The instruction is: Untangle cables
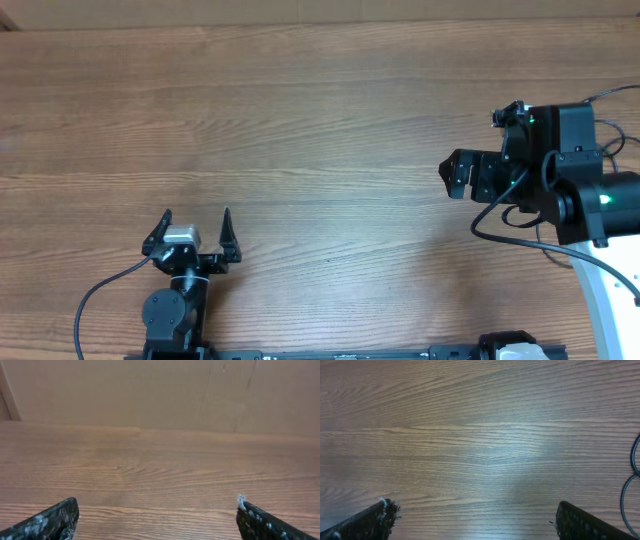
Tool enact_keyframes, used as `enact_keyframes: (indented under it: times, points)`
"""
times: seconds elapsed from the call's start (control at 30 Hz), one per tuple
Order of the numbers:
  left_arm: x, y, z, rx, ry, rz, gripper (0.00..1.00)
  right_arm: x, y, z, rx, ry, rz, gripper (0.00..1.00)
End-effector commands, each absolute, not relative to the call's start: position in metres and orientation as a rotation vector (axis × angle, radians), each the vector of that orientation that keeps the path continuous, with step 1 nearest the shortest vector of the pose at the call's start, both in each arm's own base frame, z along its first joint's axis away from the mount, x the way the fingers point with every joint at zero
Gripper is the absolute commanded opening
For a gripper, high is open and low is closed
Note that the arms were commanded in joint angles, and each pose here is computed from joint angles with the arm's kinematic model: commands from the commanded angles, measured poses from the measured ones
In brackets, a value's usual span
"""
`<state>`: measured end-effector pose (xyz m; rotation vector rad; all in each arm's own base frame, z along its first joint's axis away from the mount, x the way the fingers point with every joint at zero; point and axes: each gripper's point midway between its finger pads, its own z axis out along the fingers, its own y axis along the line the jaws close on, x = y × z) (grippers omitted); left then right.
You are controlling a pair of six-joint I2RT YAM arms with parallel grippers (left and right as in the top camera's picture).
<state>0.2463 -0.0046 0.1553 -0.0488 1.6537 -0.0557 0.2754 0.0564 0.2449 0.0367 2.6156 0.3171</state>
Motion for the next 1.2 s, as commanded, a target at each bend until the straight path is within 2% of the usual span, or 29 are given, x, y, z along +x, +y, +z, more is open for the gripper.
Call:
enact_keyframes:
  times: [0.0,1.17]
  points:
    - [0.2459,-0.0057,0.1561,-0.014,1.647,-0.039,1.00,0.2773,0.0563,0.2493,0.024,2.599,0.308,1.00]
    - [0.2460,-0.0048,0.1563,-0.044,1.646,-0.059,1.00,0.2773,0.0563,0.2493,0.024,2.599,0.308,1.00]
